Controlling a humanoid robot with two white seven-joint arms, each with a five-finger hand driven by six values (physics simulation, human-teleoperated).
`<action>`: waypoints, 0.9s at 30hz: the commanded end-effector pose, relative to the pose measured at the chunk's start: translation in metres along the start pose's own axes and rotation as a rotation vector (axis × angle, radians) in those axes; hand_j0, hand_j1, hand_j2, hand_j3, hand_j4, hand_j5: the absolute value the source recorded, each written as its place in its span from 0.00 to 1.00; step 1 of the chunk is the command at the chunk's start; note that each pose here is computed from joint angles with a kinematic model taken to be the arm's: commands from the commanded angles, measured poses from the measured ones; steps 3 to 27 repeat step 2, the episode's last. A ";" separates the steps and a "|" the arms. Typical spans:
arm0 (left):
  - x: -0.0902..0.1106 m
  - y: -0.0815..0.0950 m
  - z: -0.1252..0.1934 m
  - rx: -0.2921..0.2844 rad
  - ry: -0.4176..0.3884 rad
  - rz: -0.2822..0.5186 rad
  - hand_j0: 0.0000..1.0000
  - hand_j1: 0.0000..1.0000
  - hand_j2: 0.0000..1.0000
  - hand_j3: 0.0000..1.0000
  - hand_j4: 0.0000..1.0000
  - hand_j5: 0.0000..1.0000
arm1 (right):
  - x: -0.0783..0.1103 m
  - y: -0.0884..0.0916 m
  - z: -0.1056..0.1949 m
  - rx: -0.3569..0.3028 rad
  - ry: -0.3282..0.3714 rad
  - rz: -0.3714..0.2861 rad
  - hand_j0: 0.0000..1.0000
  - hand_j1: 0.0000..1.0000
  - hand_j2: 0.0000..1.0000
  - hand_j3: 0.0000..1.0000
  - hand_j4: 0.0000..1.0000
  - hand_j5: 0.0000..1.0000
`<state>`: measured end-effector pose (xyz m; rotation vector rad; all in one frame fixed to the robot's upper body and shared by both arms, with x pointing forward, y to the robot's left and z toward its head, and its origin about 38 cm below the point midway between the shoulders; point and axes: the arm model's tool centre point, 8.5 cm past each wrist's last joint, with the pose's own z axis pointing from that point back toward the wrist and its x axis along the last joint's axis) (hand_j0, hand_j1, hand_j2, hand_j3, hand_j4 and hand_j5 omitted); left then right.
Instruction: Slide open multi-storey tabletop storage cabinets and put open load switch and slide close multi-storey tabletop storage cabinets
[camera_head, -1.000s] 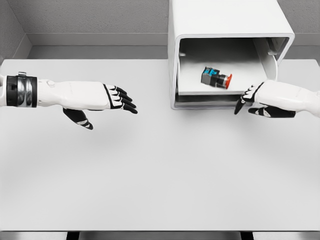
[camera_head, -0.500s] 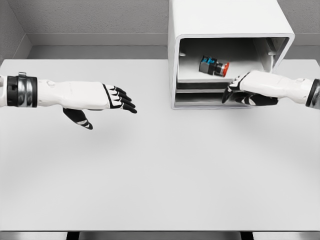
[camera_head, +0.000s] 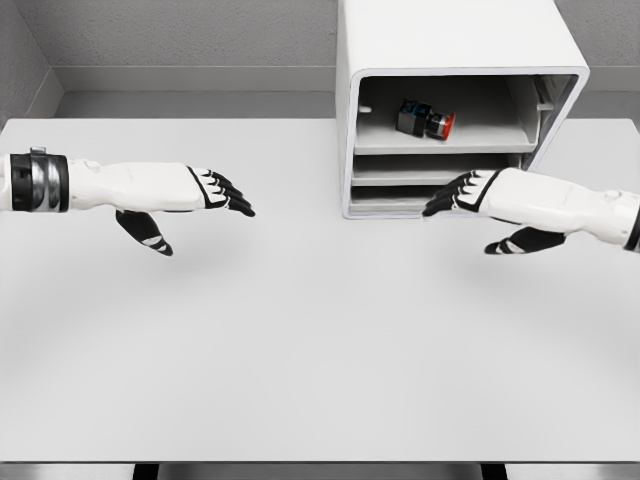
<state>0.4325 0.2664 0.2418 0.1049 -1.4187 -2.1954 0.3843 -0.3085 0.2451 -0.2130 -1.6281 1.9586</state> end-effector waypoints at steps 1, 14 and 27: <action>0.000 0.000 0.000 0.004 0.001 0.006 1.00 1.00 1.00 1.00 1.00 1.00 | 0.004 -0.005 0.001 -0.007 -0.006 0.010 1.00 1.00 1.00 1.00 1.00 1.00; -0.001 0.000 0.001 0.003 0.003 0.006 1.00 1.00 1.00 1.00 1.00 1.00 | 0.005 -0.004 0.000 -0.006 -0.013 0.009 1.00 1.00 1.00 1.00 1.00 1.00; -0.001 0.000 0.001 0.003 0.003 0.006 1.00 1.00 1.00 1.00 1.00 1.00 | 0.005 -0.004 0.000 -0.006 -0.013 0.009 1.00 1.00 1.00 1.00 1.00 1.00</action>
